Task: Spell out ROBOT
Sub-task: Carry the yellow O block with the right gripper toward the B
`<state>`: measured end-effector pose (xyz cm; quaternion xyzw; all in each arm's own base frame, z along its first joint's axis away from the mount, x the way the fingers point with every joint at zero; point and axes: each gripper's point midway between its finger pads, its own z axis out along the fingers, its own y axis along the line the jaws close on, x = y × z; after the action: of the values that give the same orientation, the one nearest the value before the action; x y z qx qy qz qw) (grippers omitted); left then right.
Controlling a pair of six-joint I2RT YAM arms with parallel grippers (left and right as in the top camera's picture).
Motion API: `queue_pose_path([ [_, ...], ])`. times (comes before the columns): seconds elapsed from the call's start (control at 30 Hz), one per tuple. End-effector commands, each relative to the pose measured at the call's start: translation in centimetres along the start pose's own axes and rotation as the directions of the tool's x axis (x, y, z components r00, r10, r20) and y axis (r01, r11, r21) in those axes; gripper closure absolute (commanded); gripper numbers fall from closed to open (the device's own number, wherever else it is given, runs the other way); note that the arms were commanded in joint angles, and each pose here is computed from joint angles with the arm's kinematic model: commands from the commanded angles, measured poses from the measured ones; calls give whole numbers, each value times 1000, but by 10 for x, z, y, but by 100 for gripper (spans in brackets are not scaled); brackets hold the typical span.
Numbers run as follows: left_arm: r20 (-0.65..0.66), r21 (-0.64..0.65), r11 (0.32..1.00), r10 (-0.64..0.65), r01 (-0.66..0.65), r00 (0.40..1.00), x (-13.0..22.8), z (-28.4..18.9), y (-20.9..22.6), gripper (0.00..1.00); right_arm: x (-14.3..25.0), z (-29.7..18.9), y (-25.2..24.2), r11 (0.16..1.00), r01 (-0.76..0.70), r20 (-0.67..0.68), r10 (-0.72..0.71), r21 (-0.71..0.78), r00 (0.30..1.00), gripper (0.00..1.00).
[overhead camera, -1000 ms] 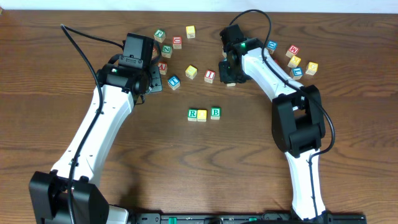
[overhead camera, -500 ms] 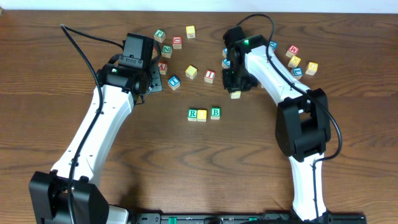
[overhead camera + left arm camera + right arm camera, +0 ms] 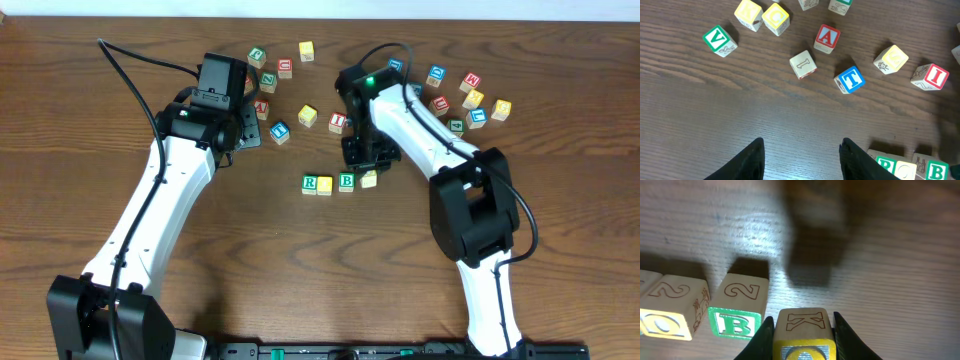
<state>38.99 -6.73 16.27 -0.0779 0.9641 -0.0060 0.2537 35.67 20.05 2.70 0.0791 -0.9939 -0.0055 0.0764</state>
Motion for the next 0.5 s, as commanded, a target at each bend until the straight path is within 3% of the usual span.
queue_pose_path([
  [0.0, 21, -8, 1000, 5, -5, 1000, -4, -5, 3, 52, 5, -1, -2, 999, -31, 11, 31, 21, 999, 85],
  [0.13, 21, -8, 1000, 5, -4, 1000, -4, -5, 3, 52, 3, 1, 0, 999, -28, 19, 28, 18, 999, 87],
  [0.47, 21, -7, 1000, 5, -4, 1000, -4, -5, 3, 52, -3, 2, 7, 999, -31, 50, 31, 8, 998, 79],
])
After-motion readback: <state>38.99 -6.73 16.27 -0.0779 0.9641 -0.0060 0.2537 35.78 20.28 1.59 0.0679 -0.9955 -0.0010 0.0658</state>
